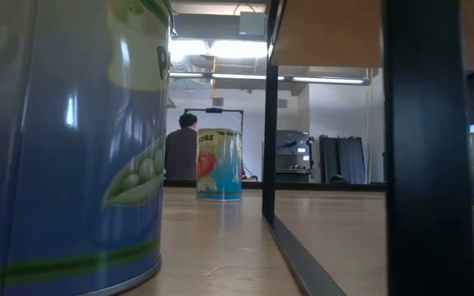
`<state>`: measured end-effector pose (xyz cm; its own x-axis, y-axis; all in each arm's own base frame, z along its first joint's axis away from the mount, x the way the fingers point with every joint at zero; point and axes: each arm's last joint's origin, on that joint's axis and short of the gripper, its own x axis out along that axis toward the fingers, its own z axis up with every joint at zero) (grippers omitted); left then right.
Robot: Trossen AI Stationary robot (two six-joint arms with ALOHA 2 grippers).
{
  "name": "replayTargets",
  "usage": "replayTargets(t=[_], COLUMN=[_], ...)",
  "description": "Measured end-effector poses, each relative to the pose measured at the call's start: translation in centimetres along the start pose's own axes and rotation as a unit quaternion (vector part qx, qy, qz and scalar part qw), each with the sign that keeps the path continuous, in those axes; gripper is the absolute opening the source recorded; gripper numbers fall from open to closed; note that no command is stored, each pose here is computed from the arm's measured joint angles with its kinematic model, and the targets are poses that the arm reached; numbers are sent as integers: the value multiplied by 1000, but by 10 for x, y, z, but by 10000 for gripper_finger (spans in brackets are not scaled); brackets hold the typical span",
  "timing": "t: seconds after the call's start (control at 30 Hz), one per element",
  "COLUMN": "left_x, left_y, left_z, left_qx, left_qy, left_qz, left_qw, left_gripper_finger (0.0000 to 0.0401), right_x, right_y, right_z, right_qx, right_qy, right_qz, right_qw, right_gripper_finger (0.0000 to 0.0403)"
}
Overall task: Pick and place cans onto a shelf
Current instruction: Put the bottom canned cherries can on the shelf
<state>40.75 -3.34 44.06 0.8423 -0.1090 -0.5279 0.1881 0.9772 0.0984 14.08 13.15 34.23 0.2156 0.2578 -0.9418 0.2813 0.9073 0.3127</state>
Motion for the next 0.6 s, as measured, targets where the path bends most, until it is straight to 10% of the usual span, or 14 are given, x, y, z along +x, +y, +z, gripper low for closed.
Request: replayTargets(t=[0.6], left_x=[0], left_y=[5], left_z=[-5], left_qx=[-5], left_qy=[20], left_qz=[3], left_qw=[1000], left_gripper_finger=[0], right_x=[-39], right_y=[-12], right_z=[-5], right_qx=[16], right_qy=[-81], right_qz=[-96], right_qw=[992], right_gripper_finger=[5])
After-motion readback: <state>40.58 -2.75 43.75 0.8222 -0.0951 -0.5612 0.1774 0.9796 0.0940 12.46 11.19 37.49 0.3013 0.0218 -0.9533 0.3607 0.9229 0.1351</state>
